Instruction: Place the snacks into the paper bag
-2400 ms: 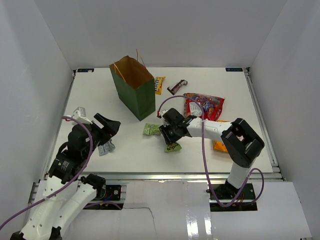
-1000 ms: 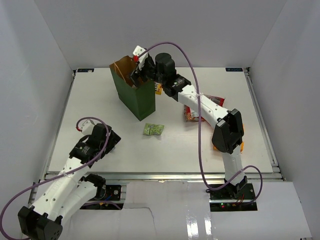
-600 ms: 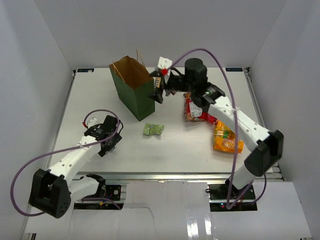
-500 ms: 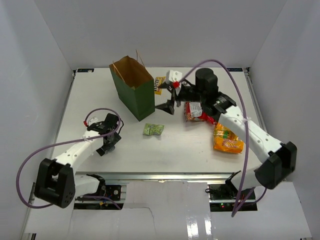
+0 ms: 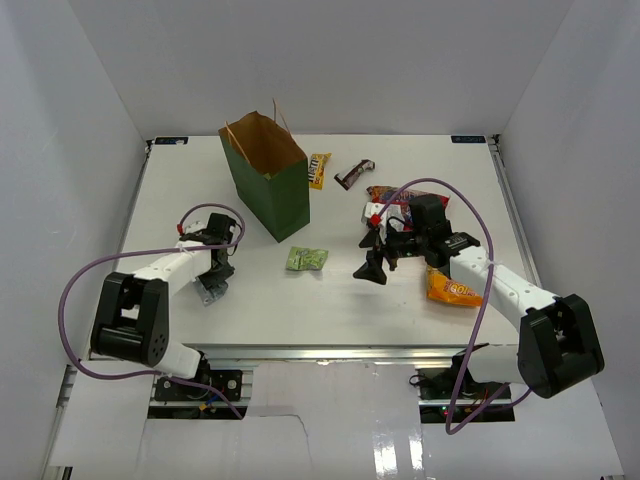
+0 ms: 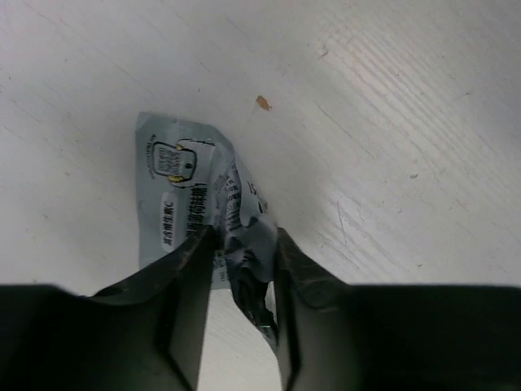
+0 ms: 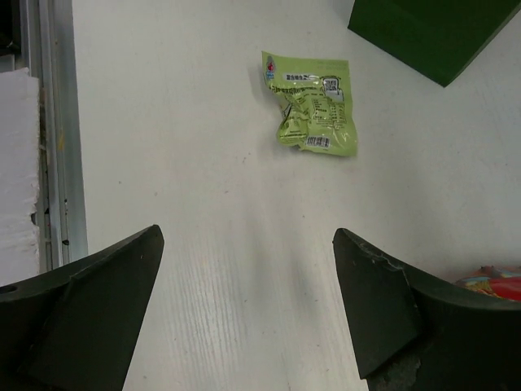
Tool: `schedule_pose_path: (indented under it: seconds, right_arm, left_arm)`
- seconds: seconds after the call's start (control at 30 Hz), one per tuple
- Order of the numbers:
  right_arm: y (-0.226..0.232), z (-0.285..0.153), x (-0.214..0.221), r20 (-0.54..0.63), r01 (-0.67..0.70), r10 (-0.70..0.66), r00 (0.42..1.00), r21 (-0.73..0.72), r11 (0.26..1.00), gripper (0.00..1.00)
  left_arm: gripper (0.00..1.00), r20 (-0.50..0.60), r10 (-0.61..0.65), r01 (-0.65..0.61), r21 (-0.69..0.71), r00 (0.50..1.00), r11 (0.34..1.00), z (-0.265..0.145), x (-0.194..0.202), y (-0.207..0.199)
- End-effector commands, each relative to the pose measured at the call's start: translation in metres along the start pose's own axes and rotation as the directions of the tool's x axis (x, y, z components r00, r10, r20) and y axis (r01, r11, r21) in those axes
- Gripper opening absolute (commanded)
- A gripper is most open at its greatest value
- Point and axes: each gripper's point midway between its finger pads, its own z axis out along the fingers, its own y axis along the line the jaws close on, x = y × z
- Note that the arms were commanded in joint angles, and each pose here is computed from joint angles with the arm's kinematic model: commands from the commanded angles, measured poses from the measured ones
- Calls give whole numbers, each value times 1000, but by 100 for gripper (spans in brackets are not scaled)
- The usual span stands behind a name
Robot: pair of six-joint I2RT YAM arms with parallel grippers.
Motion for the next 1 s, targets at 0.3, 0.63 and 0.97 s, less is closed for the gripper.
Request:
schedule_pose_path:
  seconds: [0.3,0.63,0.97]
  right_arm:
    - [-2,1,-21,87,41,-40,995,-16,999,90]
    - [-4,5,-18,72,33,-32,997,-21,999,90]
    - [-5,5,-14,63,28,-27,998,-19,999,90]
  left_arm:
    - [9,131,-138,67,442,982,895,-83,-32,-36]
    - [2,224,-248,-92,887,942,452,-263,-74,-80]
    - [2,348,-282,-273,922,894,274,-394,-158,-141]
